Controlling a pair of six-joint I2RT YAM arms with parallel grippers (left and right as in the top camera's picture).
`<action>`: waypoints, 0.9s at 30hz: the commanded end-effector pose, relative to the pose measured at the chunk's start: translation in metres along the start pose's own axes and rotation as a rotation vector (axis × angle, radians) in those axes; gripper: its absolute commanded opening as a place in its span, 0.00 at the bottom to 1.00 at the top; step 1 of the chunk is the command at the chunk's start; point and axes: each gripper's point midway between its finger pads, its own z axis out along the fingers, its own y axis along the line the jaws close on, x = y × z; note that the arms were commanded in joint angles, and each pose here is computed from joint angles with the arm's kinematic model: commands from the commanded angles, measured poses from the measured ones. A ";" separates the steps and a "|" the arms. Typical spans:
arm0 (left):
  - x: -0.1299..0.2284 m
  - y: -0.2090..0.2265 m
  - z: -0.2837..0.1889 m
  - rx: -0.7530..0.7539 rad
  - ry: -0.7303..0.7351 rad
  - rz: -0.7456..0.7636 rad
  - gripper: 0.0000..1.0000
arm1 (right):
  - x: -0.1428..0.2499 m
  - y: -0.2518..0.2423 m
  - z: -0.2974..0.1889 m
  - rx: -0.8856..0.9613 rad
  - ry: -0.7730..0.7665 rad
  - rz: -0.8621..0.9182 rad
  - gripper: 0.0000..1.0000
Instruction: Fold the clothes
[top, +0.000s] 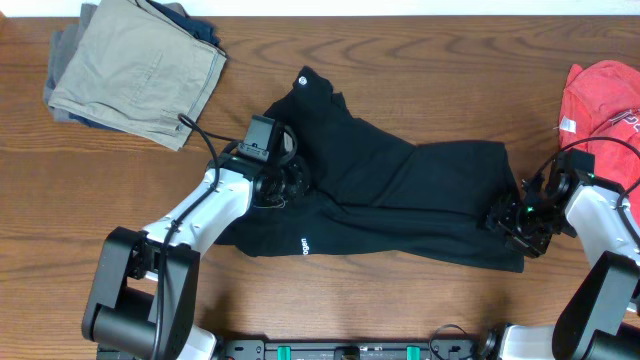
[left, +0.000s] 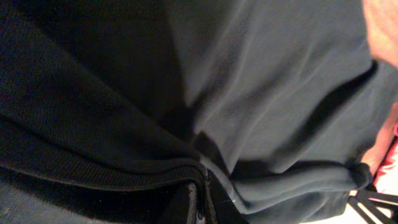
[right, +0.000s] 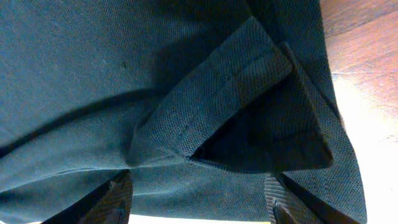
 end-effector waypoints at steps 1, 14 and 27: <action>-0.006 -0.001 0.004 0.003 -0.022 0.019 0.06 | 0.001 0.000 0.002 0.005 0.007 -0.017 0.66; -0.028 -0.014 0.014 0.068 -0.092 0.066 0.34 | 0.002 0.003 0.002 -0.011 0.012 -0.017 0.66; -0.044 -0.053 0.010 0.196 -0.183 0.164 0.42 | 0.004 0.005 0.002 -0.027 0.020 -0.012 0.66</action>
